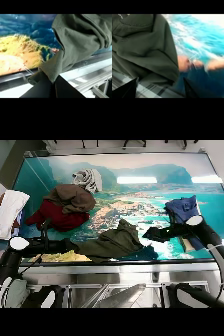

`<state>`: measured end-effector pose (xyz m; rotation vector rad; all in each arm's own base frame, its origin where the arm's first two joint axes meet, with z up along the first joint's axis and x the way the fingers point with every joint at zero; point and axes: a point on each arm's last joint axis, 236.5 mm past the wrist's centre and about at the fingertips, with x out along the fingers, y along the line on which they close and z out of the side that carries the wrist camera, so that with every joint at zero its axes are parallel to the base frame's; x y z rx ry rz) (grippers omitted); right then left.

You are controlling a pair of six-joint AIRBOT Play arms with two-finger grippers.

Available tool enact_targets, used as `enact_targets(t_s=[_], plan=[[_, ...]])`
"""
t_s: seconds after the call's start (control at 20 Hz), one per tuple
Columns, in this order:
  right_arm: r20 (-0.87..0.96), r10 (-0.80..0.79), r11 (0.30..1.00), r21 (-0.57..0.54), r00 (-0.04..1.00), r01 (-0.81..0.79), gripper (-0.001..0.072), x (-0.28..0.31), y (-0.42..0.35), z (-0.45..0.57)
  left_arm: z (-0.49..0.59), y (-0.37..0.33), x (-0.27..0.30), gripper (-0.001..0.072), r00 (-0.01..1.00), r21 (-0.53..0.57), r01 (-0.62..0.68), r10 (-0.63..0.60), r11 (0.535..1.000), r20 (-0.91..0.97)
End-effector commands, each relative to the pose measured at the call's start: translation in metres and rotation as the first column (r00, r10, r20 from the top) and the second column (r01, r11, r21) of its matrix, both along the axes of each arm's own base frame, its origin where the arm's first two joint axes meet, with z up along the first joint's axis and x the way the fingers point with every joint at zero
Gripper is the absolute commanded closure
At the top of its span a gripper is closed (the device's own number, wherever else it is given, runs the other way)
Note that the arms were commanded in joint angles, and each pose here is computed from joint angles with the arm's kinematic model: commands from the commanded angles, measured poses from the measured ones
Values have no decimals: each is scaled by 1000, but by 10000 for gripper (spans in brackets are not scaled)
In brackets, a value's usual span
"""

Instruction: Fold the shirts.

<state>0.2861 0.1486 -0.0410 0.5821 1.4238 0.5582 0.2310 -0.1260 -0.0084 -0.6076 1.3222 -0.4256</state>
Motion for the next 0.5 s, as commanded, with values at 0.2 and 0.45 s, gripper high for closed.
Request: enact_targets(t_s=[0.2,0.45], plan=[[82,83,996,-47,993,-79,90,21,56,-26,1,-1,-8,691,1000,-4,15,-15,1000,-26],[92,73,997,-42,993,-69,680,25,58,-24,1,0,-8,691,1000,-4,15,-15,1000,-26]])
